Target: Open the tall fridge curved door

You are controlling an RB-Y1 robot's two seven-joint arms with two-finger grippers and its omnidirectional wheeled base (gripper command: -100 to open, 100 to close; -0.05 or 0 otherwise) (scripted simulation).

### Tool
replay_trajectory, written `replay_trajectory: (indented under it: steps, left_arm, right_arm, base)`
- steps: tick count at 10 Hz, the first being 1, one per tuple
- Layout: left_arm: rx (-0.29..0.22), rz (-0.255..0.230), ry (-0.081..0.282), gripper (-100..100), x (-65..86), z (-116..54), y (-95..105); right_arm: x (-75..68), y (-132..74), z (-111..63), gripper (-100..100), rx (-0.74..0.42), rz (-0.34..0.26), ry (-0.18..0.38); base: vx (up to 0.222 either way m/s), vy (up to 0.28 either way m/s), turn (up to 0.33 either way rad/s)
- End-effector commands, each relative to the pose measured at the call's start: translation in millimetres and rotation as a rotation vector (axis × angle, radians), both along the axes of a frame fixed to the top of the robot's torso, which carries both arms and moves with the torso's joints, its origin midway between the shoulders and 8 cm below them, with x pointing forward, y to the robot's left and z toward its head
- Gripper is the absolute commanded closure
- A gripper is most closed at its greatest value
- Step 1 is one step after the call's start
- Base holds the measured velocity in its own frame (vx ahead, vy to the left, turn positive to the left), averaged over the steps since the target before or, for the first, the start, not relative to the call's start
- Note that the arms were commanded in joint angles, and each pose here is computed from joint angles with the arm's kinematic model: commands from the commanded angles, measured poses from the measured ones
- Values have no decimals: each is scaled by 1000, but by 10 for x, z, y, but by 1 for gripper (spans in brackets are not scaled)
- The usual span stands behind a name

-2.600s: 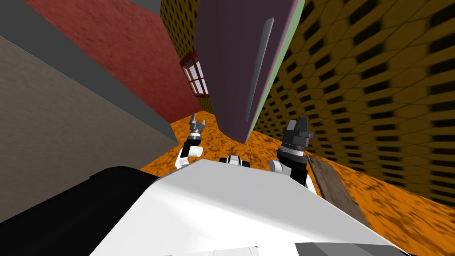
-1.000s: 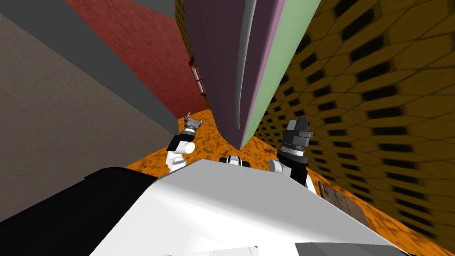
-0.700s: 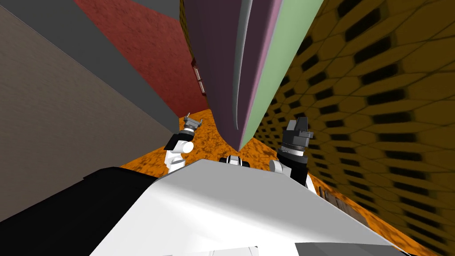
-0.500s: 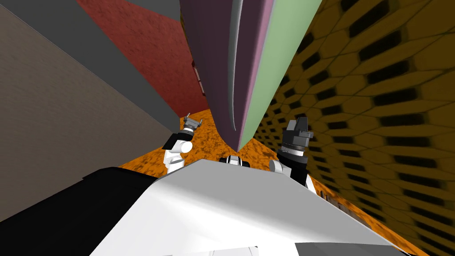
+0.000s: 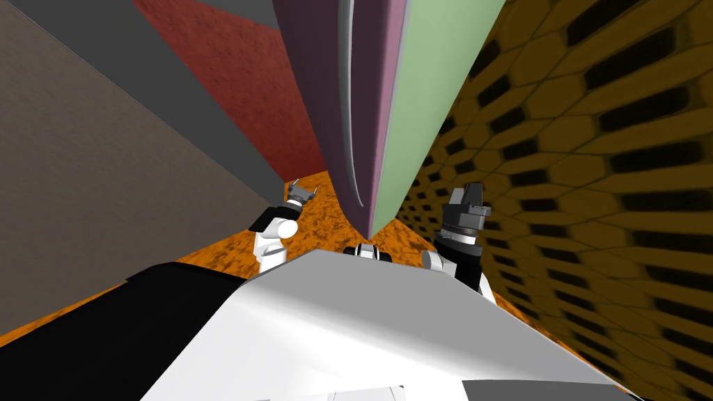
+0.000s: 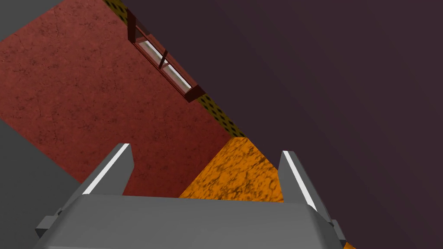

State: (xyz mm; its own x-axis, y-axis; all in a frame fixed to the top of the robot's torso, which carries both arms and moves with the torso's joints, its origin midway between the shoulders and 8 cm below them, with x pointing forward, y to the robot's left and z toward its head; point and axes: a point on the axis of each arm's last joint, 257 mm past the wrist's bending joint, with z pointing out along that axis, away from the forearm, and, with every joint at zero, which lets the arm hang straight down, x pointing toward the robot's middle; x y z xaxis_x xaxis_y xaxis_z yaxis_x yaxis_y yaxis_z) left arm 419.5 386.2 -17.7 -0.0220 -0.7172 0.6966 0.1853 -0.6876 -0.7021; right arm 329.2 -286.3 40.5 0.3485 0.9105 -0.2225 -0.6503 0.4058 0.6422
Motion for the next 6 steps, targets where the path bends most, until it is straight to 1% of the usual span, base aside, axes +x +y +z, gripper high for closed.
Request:
replay_trajectory:
  steps: [1,2,3,4,6]
  left_arm:
    - [-55,-21,30,-100,8,-47,15]
    - [-87,-36,46,-100,8,-58,17]
    - [-114,-50,53,-100,3,-43,17]
    - [-115,-51,60,-100,5,-59,13]
    - [-157,-83,81,-100,-11,-25,-18]
  right_arm:
    - [0,0,0,0,0,0,0]
    - [0,0,0,0,0,0,0]
    - [0,0,0,0,0,0,0]
    - [0,0,0,0,0,0,0]
    - [0,0,0,0,0,0,0]
  base:
    - [77,-174,73]
    - [81,-177,79]
    - [62,-244,156]
    - [54,-161,65]
    - [69,-151,109]
